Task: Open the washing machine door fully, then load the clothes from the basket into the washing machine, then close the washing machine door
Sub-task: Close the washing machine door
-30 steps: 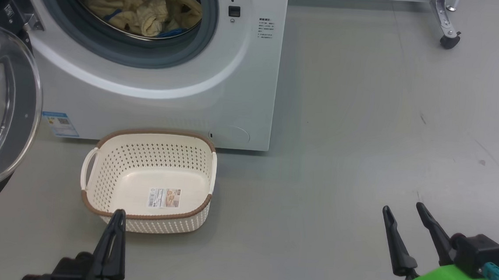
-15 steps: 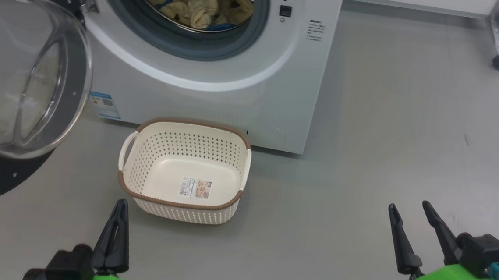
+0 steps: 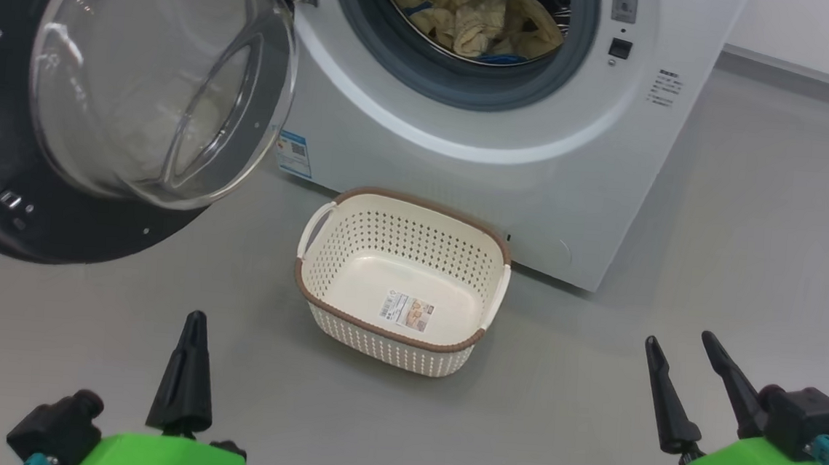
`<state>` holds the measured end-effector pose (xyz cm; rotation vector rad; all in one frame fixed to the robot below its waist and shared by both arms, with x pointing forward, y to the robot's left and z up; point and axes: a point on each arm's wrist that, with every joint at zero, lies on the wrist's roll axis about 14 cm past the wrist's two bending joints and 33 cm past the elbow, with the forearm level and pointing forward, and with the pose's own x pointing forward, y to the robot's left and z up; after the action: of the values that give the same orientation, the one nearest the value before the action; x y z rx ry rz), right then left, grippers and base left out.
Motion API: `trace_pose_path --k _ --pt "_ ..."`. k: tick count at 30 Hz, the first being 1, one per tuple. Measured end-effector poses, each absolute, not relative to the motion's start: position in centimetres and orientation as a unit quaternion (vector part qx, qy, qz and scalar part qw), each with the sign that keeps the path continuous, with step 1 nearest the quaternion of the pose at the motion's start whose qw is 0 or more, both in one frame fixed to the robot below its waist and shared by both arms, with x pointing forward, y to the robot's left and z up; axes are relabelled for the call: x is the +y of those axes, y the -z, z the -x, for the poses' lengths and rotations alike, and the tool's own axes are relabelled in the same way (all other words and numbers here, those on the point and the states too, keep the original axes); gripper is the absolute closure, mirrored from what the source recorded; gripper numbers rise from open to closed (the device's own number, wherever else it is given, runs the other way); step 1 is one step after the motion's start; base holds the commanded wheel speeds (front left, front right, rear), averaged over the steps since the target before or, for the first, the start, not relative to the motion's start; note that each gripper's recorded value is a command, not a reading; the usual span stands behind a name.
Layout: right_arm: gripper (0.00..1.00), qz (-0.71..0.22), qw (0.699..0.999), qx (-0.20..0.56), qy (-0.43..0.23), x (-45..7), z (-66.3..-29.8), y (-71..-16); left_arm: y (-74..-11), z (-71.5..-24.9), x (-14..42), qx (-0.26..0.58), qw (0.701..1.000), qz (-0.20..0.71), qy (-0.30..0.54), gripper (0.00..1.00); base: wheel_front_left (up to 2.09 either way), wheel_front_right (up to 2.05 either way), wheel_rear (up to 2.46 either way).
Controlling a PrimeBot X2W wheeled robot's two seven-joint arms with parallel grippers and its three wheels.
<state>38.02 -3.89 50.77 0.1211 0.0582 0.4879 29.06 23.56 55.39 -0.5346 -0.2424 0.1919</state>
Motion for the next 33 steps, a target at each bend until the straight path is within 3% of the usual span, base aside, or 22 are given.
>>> trace_pose_path --k 5,11,14,33 --pt "0.00 -0.058 0.961 0.026 -0.269 -1.9 -38.0 -51.2 -56.8 -27.3 25.5 -0.170 0.911 0.360 -0.104 1.00 0.00 0.00 0.00" --pt "0.00 -0.057 0.955 0.021 -0.290 -0.5 -37.9 -51.6 -59.8 -25.2 28.0 -0.249 0.823 0.502 -0.094 1.00 0.00 0.00 0.00" --pt "0.00 -0.057 0.954 0.021 -0.294 -0.2 -37.8 -51.6 -60.5 -24.1 29.3 -0.270 0.796 0.533 -0.096 1.00 0.00 0.00 0.00" --pt "0.00 -0.062 0.954 0.031 -0.291 -0.3 -38.1 -51.1 -71.6 -23.7 37.8 -0.401 0.754 0.519 -0.028 1.00 0.00 0.00 0.00"
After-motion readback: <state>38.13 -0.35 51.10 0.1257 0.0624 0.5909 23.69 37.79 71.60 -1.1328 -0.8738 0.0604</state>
